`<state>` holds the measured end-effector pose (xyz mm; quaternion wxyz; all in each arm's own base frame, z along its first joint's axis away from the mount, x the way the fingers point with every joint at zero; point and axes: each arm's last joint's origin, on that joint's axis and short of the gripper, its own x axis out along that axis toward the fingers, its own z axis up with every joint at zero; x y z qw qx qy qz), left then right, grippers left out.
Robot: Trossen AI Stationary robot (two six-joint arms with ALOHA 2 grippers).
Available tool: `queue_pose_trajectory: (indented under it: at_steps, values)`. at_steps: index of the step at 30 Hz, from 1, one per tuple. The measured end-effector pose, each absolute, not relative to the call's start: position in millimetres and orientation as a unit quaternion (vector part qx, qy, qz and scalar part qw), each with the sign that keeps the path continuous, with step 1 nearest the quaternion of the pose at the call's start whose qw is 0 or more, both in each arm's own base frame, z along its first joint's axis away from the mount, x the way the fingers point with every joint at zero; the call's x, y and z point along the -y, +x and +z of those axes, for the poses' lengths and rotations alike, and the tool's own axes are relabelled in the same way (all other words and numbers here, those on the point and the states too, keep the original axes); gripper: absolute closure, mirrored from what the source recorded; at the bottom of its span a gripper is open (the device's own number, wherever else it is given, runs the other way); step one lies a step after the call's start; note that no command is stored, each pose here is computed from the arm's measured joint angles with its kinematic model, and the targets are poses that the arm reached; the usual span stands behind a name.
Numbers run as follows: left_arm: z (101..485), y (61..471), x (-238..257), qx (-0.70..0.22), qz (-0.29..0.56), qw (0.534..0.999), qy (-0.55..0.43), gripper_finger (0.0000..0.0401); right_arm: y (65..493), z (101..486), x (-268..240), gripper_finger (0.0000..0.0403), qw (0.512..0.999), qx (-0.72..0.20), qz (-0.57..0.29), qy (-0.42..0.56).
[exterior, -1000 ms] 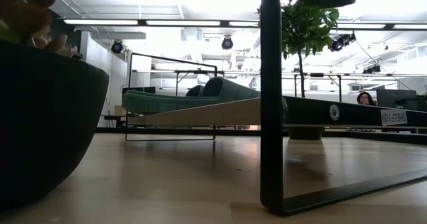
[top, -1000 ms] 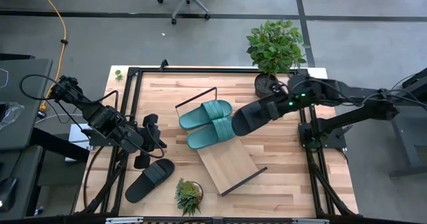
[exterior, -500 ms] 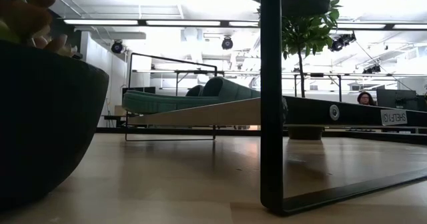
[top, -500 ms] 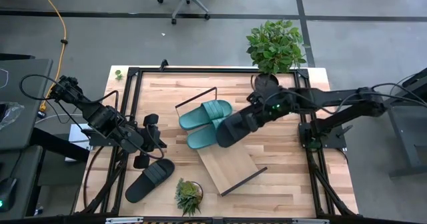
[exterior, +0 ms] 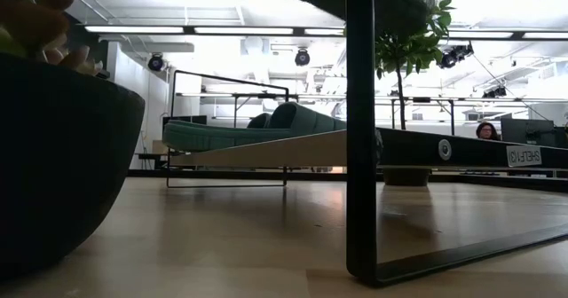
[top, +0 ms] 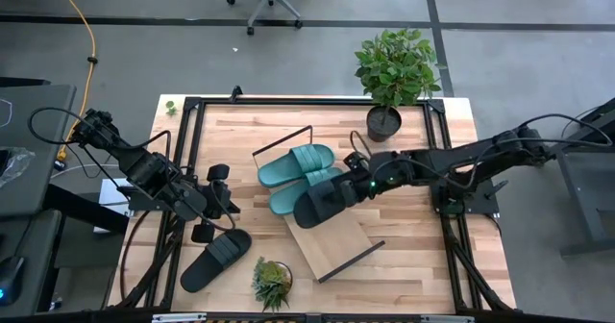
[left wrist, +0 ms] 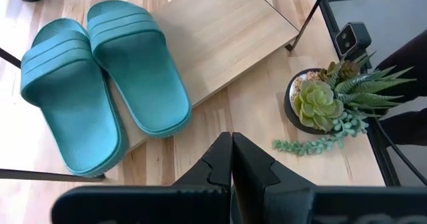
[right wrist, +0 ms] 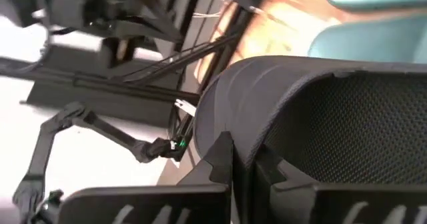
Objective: Pick and place slides into the shelf
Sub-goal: Put the right black slide on the shelf
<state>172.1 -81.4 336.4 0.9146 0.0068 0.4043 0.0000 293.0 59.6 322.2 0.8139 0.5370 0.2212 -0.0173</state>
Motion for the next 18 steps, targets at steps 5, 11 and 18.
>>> queue_pose_trajectory:
  at_steps: [5, 11, 18]
  values:
    - [336.2, 171.9, 81.3, -0.405, 0.0, 0.914, 0.008, 0.04, 289.4, 298.3, -66.2, 0.0403, 0.786, -0.226, -0.048, 0.573]
    - [336.2, 171.8, 81.2, -0.405, 0.002, 0.914, 0.01, 0.04, 285.0, 281.3, -69.9, 0.0403, 0.769, -0.237, -0.073, 0.59]
    - [336.2, 171.8, 81.1, -0.405, 0.003, 0.914, 0.01, 0.04, 284.2, 269.2, -68.5, 0.0403, 0.761, -0.214, -0.065, 0.609]
